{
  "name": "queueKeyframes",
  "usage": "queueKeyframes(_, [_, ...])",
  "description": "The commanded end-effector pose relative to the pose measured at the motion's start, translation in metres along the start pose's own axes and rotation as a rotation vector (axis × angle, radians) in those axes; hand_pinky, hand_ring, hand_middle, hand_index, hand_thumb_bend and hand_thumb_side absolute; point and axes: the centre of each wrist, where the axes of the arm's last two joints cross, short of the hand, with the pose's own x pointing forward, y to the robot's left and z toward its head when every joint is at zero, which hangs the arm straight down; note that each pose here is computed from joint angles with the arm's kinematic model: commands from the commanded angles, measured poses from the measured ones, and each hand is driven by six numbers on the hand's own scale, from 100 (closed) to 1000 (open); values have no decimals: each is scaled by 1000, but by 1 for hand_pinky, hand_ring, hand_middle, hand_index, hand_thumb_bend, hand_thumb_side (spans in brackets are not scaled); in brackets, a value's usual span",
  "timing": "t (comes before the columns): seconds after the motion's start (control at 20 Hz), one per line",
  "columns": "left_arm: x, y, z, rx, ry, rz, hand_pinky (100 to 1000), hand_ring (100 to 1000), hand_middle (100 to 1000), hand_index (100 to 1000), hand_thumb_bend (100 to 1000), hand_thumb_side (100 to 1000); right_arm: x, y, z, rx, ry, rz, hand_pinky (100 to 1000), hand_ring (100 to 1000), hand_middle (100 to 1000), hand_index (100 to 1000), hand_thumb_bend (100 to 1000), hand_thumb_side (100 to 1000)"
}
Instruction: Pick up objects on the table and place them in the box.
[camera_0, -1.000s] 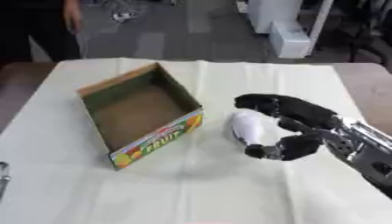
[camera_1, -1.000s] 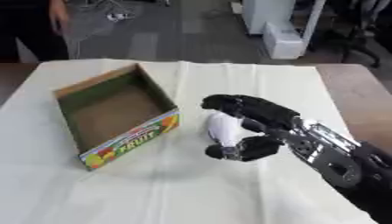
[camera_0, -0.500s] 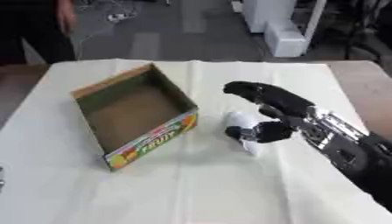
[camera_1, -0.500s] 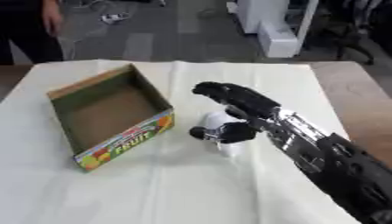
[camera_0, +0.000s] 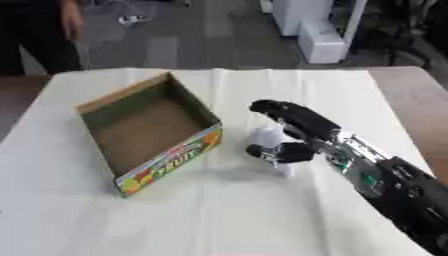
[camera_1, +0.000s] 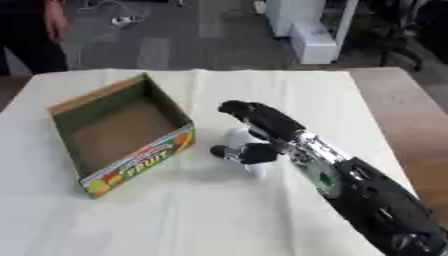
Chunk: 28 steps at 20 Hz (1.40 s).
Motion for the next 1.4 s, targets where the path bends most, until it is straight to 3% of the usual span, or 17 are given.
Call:
queueKeyframes(0.05, [4, 1, -7, -11, -29, 3, 675, 642, 779, 837, 234, 741, -3, -1, -2, -13, 4, 0, 940, 890, 959, 997, 624, 1000])
queueKeyframes(0.4, [4, 0, -8, -8, -33, 8, 677, 643, 779, 837, 235, 741, -7, 8, -3, 6, 16, 11, 938, 894, 961, 998, 617, 1000])
queueKeyframes(1.0, [4, 1, -7, -12, -27, 5, 675, 642, 778, 837, 234, 742, -14, -17, -14, -76, 56, 138, 944, 912, 960, 994, 597, 1000])
queueKeyframes(1.4, [4, 0, -7, -12, -29, 6, 675, 642, 778, 837, 234, 742, -25, -10, -15, -75, 117, 154, 941, 911, 959, 993, 592, 1000])
